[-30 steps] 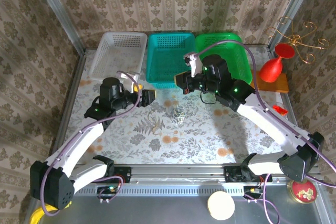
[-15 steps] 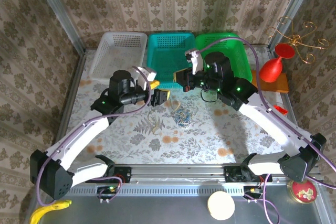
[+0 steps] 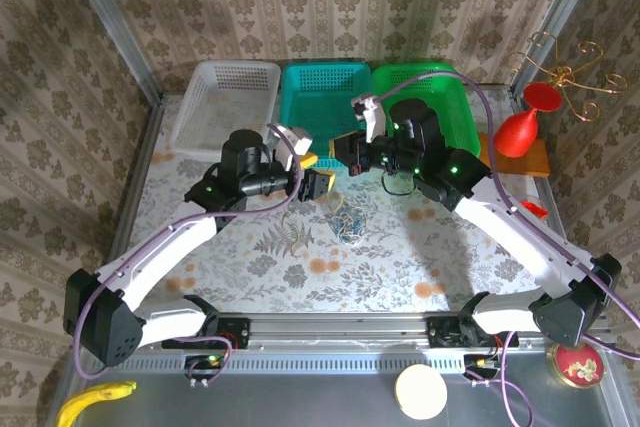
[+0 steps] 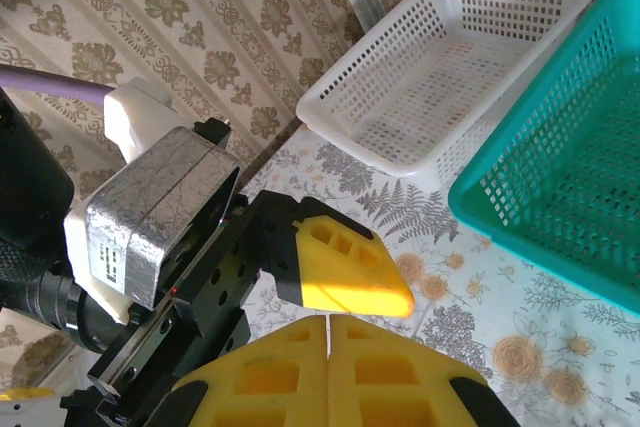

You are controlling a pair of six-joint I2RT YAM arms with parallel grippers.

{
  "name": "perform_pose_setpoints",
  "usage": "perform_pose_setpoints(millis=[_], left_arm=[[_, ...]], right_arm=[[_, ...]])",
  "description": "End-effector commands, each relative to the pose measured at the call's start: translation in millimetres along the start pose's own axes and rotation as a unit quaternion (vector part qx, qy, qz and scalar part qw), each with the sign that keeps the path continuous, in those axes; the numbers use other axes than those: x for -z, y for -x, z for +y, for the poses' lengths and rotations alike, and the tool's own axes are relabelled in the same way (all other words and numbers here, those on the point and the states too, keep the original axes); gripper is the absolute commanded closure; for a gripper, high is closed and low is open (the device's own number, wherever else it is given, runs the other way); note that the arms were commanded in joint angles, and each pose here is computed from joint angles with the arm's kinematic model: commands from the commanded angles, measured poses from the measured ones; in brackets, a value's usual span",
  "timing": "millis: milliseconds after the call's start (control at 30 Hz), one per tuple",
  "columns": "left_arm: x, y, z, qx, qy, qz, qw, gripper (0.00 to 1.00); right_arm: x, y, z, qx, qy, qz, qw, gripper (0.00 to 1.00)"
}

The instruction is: Untangle the cables

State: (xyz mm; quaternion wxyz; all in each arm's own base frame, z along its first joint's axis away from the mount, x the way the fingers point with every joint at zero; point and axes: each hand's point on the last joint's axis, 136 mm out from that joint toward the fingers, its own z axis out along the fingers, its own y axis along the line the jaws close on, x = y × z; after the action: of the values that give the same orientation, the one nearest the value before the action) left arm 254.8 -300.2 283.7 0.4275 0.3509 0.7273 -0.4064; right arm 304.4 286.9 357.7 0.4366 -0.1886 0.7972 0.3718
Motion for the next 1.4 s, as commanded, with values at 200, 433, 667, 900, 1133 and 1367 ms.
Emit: perform_pose_setpoints(millis=[200, 433, 667, 900, 1133, 1367], left_arm=[[-7.1, 26.1, -17.4, -0.019, -0.042, -0.042, 0.998, 0.41], [-17.6, 25.3, -19.1, 0.003, -0.065, -0.045, 0.997, 0.73], [-18.0, 21.3, -0.4, 0.026, -0.025, -0.06, 0.998, 1.0], [46.8, 41.1, 101.1, 0.098, 0.156, -0.112, 0.977, 1.0], [140.2, 58.9, 223.1, 0.16, 0.334, -0.152, 0.916, 1.0], [159.7, 36.1, 315.3, 0.193, 0.412, -0.12, 0.882, 1.0]], right_arm=[[-4.6, -2.8, 6.2, -0.018, 0.032, -0.003, 0.999, 1.0], [-7.4, -6.7, 6.2, -0.029, 0.039, -0.003, 0.999, 1.0], [-2.1, -5.7, 7.3, -0.032, 0.04, -0.007, 0.999, 0.76], [19.4, -6.7, -12.4, -0.053, 0.006, -0.029, 0.998, 0.38], [18.7, -45.6, -41.1, -0.094, -0.03, -0.018, 0.995, 0.32], [9.5, -97.5, -70.7, -0.127, -0.07, 0.014, 0.989, 0.31]])
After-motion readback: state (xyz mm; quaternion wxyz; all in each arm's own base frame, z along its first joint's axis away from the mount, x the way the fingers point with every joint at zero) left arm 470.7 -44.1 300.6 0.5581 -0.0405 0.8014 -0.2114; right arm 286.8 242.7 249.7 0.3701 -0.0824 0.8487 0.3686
